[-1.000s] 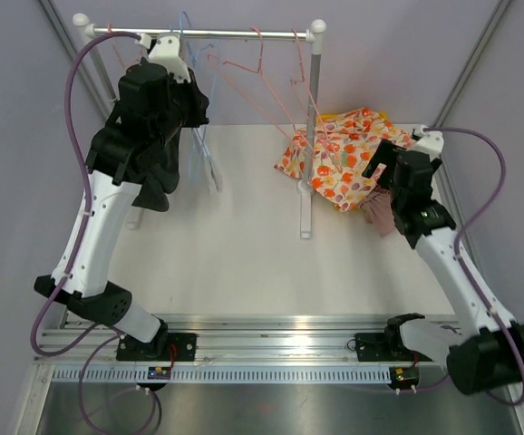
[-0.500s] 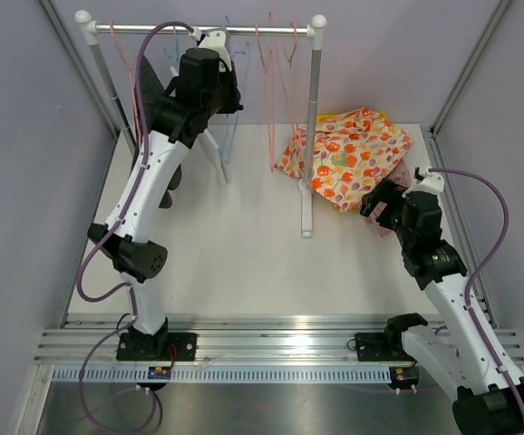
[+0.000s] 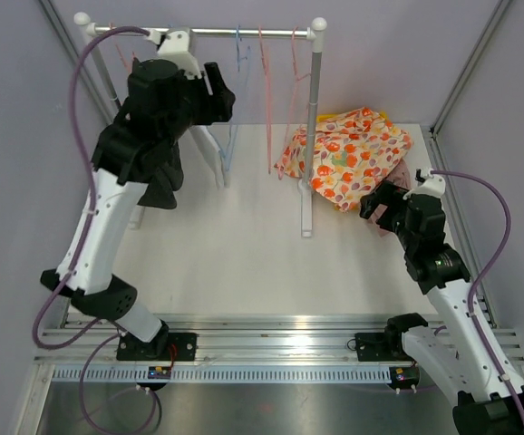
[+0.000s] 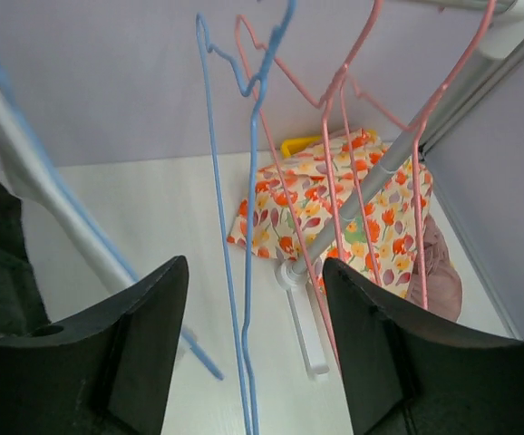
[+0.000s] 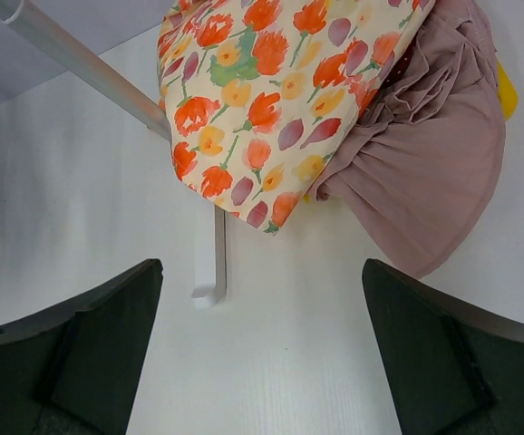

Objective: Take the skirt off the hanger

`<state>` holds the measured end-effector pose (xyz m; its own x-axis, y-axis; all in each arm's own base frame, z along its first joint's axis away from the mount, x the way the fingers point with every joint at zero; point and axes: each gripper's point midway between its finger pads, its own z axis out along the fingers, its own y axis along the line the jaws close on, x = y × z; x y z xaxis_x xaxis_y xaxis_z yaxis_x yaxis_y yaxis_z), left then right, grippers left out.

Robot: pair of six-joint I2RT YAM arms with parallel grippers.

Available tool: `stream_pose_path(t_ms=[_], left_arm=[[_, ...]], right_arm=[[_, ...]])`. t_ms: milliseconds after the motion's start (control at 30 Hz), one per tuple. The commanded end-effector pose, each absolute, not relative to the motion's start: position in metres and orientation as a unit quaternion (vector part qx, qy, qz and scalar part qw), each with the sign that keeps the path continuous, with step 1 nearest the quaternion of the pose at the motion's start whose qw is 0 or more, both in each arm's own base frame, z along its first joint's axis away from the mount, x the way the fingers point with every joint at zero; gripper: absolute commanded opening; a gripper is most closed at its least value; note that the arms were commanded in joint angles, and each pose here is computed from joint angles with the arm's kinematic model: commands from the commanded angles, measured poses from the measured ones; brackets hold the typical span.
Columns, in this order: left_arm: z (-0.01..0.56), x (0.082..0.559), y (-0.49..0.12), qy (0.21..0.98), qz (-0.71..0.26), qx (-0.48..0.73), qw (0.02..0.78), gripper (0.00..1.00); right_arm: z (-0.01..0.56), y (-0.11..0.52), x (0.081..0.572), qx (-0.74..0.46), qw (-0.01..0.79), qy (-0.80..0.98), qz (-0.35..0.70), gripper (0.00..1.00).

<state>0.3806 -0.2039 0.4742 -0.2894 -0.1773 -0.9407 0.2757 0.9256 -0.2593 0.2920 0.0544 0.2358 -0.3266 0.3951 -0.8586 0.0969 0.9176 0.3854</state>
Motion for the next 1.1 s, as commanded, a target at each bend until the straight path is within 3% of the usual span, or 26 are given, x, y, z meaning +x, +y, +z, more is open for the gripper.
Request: stream_pose_path(t_ms=[0,300,533,767,800,833,867,900,933,967,1067], left_arm=[[0.497,0.356,-0.170,0.759,-0.164,0.007,0.630,0.65],[0.473,0.358,-0.133,0.775,-0.091,-0.033,0.624,0.67],[0.453,0.404,-0.126,0.785,-0.060,-0.054,0.614,0.67],[0.443,0.441,-0.133,0.791,-0.043,-0.052,0.608,0.61],[0.442,0.443,-0.135,0.791,-0.044,-0.051,0.608,0.55],[0.441,0.448,-0.135,0.791,-0.041,-0.051,0.608,0.32],[0.440,0.448,-0.135,0.791,-0.041,-0.051,0.608,0.32],[0.442,0.448,-0.134,0.789,-0.041,-0.052,0.610,0.24],[0.443,0.447,-0.134,0.789,-0.039,-0.052,0.611,0.07],[0.445,0.446,-0.133,0.788,-0.038,-0.051,0.612,0.00],[0.458,0.436,-0.127,0.782,-0.038,-0.050,0.620,0.00]], right_arm=[[0.252,0.056,0.285,0.149,0.572,0.793,0.147,0.99],[0.255,0.053,0.274,0.151,0.574,0.791,0.147,0.99],[0.259,0.051,0.271,0.152,0.576,0.790,0.145,0.99],[0.259,0.048,0.270,0.154,0.576,0.791,0.138,0.99],[0.259,0.049,0.270,0.153,0.576,0.791,0.138,1.00],[0.260,0.048,0.269,0.153,0.578,0.790,0.139,1.00],[0.260,0.048,0.269,0.153,0.578,0.790,0.139,1.00],[0.261,0.049,0.269,0.152,0.579,0.789,0.140,1.00],[0.262,0.052,0.269,0.147,0.579,0.789,0.147,0.99],[0.264,0.055,0.269,0.140,0.580,0.787,0.154,0.99],[0.290,0.085,0.265,0.077,0.596,0.766,0.228,0.99]])
